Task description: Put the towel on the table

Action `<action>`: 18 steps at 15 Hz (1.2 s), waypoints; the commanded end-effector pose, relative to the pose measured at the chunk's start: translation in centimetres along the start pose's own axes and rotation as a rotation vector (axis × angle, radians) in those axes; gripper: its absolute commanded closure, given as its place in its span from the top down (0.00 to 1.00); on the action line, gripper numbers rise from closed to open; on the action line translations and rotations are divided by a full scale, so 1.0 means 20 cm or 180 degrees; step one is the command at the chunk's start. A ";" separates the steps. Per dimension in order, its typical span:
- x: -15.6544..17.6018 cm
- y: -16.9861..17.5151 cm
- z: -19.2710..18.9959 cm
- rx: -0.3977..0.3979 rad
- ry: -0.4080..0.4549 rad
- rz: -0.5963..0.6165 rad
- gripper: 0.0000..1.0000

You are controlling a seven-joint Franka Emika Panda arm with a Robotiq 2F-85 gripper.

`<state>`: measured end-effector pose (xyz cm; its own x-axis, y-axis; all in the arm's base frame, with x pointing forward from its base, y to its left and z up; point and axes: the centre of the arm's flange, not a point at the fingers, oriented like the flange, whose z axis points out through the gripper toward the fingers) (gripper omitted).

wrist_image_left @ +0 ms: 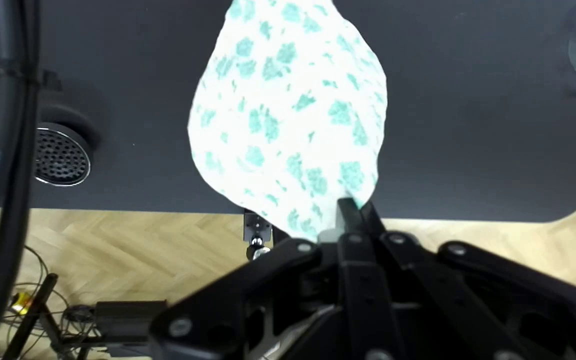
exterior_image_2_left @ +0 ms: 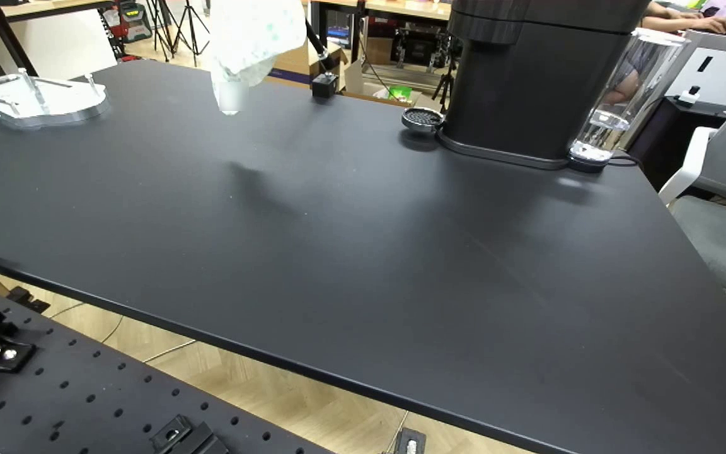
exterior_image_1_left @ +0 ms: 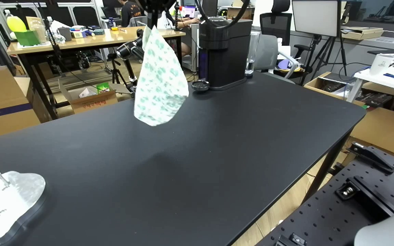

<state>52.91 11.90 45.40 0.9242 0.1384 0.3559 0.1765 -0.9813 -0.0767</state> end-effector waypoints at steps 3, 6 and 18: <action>-0.21 -0.06 -0.48 -0.0195 0.0492 0.0645 0.00; -0.26 0.02 -0.56 -0.0394 0.0671 0.1018 0.00; -0.39 0.52 -0.22 -0.0959 0.0552 0.2141 0.00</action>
<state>45.38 0.86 48.22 0.7627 -0.4370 0.4767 -0.4600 -0.8847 -0.0750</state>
